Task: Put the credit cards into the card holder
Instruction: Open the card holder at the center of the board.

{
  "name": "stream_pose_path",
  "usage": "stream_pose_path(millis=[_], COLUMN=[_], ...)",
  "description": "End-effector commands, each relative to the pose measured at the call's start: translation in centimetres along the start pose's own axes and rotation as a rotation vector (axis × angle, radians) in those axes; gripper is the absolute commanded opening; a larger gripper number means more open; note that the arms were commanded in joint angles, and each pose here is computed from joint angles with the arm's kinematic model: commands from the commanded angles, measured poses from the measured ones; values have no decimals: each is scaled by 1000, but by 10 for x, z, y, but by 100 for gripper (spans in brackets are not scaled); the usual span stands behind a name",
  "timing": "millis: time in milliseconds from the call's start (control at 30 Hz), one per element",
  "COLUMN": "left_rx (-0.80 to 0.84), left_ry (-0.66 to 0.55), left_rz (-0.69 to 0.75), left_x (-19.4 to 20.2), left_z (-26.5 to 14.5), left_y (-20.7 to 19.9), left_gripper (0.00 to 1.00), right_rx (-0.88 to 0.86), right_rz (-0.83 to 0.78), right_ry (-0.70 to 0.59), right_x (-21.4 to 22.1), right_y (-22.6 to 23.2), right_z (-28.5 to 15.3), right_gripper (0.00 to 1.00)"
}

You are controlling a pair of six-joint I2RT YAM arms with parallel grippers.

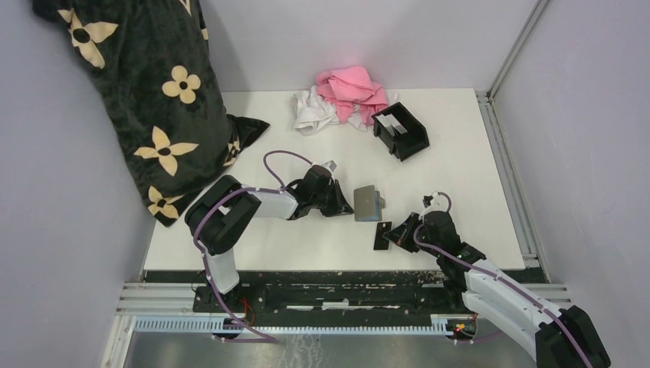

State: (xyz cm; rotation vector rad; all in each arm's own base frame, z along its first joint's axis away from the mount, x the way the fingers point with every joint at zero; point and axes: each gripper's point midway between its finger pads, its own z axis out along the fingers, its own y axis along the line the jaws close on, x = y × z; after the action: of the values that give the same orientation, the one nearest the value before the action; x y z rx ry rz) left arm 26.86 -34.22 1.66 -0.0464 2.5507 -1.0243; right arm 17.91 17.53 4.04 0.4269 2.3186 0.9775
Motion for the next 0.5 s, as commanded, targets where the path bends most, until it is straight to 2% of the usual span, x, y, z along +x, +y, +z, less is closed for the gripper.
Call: stream_pose_path(millis=[0,467], left_rx=[-51,-47], left_ry=[27,27], left_rz=[54,51], left_x=[7,6], left_z=[3,5], left_y=[13,12], left_gripper=[14,14], right_rx=[-86,-101], right_rz=[-3,1], right_ry=[-36,-23], right_x=[-8,-4], right_y=[22,28], right_z=[-4,4], right_gripper=[1,1])
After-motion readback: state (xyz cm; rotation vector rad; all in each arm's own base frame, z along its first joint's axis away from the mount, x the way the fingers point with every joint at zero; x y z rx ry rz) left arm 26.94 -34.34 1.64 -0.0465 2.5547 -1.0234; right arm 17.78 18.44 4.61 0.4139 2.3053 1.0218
